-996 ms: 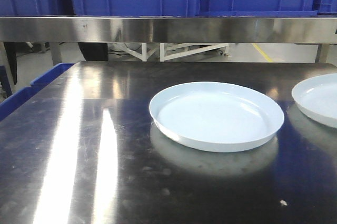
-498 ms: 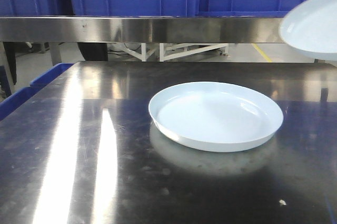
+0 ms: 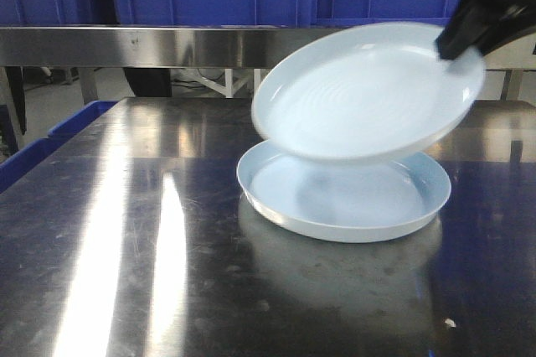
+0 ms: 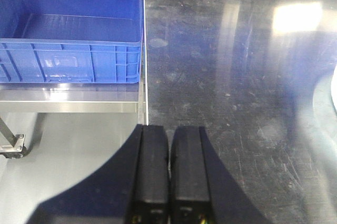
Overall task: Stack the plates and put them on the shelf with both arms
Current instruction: 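Lower the held plate onto the first plate and open the right gripper, then close the right gripper on the rim of the stacked plates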
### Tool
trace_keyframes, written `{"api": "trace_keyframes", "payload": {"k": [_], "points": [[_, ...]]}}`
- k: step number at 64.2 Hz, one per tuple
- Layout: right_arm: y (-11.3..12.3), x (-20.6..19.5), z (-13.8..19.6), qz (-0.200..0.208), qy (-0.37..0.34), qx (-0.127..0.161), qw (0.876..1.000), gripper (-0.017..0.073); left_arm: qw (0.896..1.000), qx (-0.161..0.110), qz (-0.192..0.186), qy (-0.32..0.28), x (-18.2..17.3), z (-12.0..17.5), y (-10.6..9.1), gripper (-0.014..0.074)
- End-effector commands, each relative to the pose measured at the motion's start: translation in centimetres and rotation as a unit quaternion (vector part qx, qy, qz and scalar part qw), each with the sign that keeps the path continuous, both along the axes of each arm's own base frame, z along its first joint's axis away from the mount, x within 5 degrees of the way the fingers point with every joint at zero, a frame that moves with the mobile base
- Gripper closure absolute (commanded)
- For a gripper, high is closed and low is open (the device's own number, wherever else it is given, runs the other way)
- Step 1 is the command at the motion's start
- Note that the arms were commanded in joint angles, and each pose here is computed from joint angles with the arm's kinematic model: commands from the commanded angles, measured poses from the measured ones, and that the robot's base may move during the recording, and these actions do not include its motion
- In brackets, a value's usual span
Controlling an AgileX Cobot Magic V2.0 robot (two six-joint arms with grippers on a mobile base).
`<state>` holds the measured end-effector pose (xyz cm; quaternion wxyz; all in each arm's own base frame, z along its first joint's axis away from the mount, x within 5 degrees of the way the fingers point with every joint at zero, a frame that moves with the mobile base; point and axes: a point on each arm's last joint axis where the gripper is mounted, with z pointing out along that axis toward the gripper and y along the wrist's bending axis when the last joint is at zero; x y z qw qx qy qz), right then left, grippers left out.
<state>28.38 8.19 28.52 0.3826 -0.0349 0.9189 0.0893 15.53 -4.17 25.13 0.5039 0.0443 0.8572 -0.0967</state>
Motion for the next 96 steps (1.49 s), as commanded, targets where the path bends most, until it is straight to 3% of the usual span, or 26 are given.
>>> {"api": "trace_keyframes", "payload": {"k": [1, 31, 37, 45, 50, 96], "points": [[1.1, 0.8, 1.5, 0.015, -0.054, 0.015, 0.998, 0.0540, 0.998, -0.023, -0.005, -0.051, 0.4, 1.7, -0.2, 0.0496], [1.7, 1.9, -0.9, 0.019, -0.014, 0.003, 1.000, 0.0517, 0.998, -0.023, -0.005, -0.051, 0.4, 1.7, -0.2, 0.0496], [1.7, 1.9, -1.1, 0.019, -0.007, 0.001, 1.000, 0.0392, 0.998, -0.023, -0.005, -0.051, 0.4, 1.7, -0.2, 0.0496], [1.6, 1.7, -1.2, 0.018, 0.005, -0.003, 1.000, 0.0118, 0.998, -0.023, -0.005, -0.051, 0.4, 1.7, -0.2, 0.0496], [1.6, 1.6, -1.3, 0.018, 0.014, -0.006, 1.000, 0.0050, 0.998, -0.023, -0.005, -0.051, 0.4, 1.7, -0.2, 0.0496], [1.9, 2.6, -5.3, 0.017, 0.097, -0.032, 0.995, 0.0053, 0.998, -0.023, -0.005, -0.051, 0.4, 1.7, -0.2, 0.0496]]}}
